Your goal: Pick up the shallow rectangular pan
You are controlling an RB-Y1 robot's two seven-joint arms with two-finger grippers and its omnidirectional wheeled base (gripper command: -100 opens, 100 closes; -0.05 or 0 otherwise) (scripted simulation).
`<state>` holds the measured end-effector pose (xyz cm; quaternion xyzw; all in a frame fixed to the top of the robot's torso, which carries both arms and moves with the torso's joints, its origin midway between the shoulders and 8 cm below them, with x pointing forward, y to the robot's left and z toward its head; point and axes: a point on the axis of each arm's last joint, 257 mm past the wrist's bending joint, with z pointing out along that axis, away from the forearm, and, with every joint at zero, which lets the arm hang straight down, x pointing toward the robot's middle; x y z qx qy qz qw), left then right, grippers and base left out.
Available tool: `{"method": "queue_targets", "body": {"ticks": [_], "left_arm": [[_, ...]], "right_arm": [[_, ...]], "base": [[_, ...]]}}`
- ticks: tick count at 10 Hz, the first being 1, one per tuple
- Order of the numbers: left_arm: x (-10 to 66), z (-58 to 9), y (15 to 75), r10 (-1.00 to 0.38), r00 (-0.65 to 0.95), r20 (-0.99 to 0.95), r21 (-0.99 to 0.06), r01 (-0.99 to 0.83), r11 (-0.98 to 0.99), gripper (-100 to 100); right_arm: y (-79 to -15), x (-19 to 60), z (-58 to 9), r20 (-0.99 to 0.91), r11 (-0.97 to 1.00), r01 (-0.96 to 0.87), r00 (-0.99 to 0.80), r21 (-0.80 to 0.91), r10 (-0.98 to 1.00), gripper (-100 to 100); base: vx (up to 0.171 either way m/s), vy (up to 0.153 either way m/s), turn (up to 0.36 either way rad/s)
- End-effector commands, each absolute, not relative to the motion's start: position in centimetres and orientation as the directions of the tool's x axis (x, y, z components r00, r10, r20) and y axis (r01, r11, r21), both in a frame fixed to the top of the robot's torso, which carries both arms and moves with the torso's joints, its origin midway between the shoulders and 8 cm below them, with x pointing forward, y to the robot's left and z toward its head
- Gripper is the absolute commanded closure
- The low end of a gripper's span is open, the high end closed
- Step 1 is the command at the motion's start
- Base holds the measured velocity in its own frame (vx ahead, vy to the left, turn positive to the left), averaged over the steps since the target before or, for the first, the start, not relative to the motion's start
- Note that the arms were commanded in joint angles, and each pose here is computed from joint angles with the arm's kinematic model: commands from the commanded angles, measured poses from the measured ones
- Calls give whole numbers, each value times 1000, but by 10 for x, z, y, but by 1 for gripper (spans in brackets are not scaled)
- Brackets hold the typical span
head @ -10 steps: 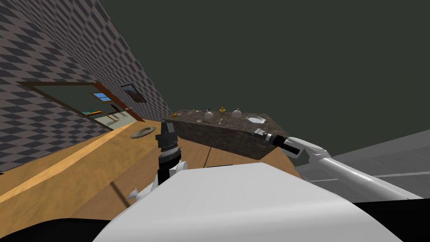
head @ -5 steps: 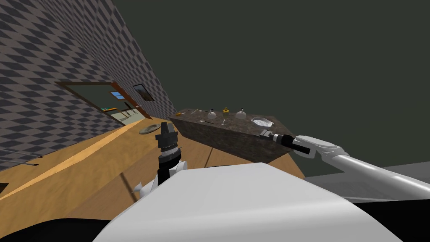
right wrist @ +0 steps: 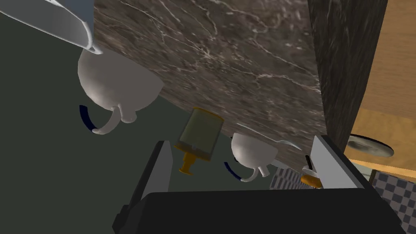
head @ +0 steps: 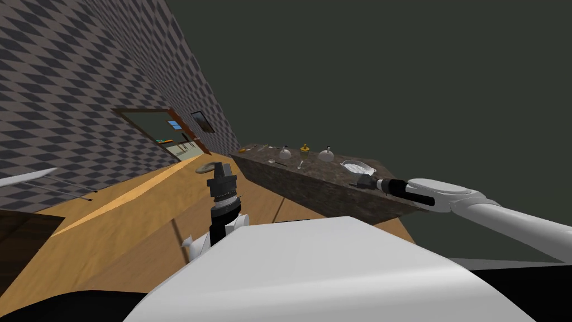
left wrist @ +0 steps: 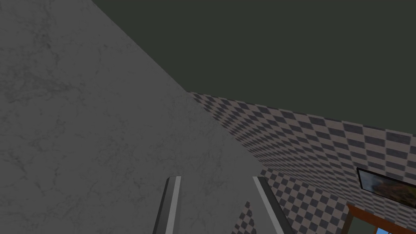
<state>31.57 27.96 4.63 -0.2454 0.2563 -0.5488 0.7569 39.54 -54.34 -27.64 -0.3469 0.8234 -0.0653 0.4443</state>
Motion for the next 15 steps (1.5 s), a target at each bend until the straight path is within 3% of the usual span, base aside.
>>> {"method": "queue_targets", "body": {"ticks": [1, 8, 11, 12, 13, 15], "left_arm": [[316, 46, 280, -957, 266, -119, -653, 705, 277, 0], [316, 46, 280, -957, 266, -119, -653, 705, 277, 0], [316, 46, 280, -957, 266, -119, -653, 705, 277, 0], [316, 46, 280, -957, 266, -119, -653, 705, 277, 0], [316, 46, 280, -957, 266, -118, -653, 705, 277, 0], [316, 46, 280, -957, 266, -119, -653, 705, 277, 0]], "right_arm": [[-570, 378, -286, -613, 714, -532, -395, -455, -685, -100], [-686, 282, -310, -234, 547, -662, -505, -513, -831, -100], [-690, 275, -314, -224, 548, -667, -512, -505, -829, -100], [-691, 273, -315, -221, 546, -671, -511, -501, -831, 0], [-683, 278, -318, -216, 544, -673, -511, -502, -832, -100], [-676, 282, -320, -216, 541, -674, -508, -503, -834, -100]], "base": [[68, -51, 158], [93, -136, 192], [27, -75, 46], [3, -7, -1], [3, -40, -10], [-2, -49, 0]]}}
